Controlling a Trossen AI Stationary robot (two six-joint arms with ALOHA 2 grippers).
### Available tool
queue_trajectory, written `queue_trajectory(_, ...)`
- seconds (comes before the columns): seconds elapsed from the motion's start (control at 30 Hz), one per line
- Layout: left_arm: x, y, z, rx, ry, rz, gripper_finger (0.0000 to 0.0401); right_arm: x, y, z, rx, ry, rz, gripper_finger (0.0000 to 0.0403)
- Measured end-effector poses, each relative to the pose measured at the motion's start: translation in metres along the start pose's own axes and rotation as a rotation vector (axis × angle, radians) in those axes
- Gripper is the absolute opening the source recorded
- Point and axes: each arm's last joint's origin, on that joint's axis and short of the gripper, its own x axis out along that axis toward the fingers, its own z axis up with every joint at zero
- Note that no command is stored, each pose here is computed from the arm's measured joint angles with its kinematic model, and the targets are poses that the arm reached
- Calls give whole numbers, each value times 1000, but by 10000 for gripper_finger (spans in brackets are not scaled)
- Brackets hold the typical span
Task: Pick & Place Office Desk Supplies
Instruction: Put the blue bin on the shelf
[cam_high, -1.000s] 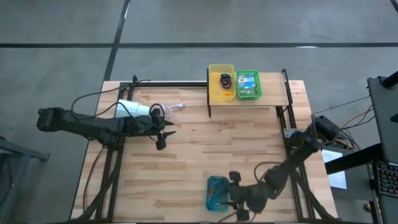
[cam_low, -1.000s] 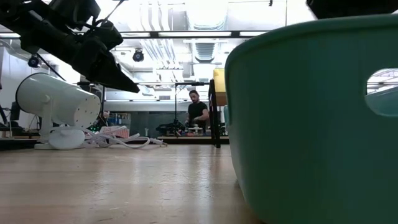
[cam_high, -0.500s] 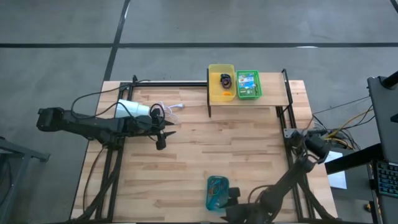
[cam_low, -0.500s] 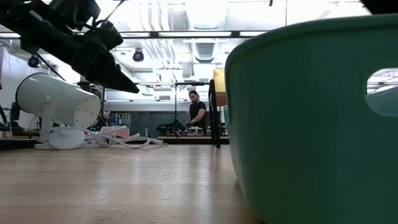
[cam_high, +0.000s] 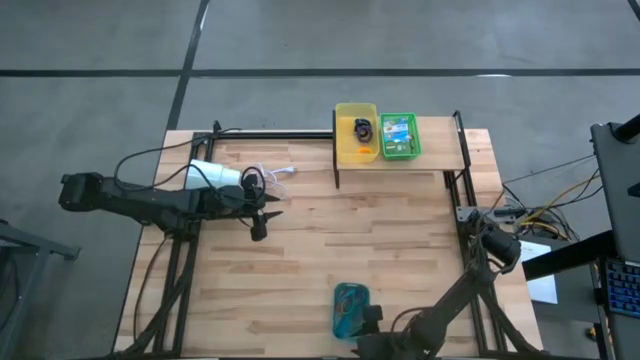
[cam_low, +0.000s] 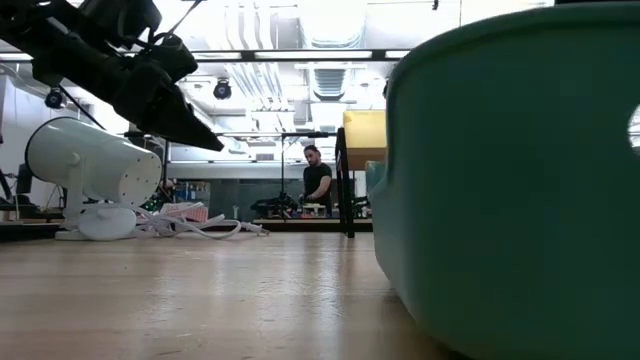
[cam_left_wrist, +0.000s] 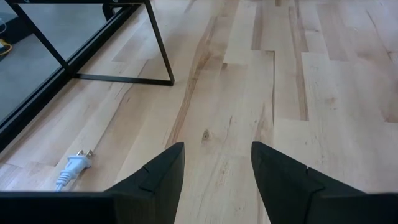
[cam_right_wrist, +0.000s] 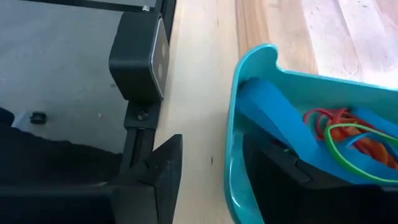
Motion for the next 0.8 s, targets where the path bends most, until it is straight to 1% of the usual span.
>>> queue_trajectory(0.17, 0, 0, 0, 1, 4, 0, 190, -2, 0, 2, 6, -4, 3, 139)
queue_trajectory(0.57, 0, 0, 0, 1, 4, 0, 190, -2, -1, 2, 11, -6, 1, 41)
queue_trajectory(0.8, 0, 0, 0, 1, 4, 0, 190, -3, -1, 3, 11, -5, 3, 11)
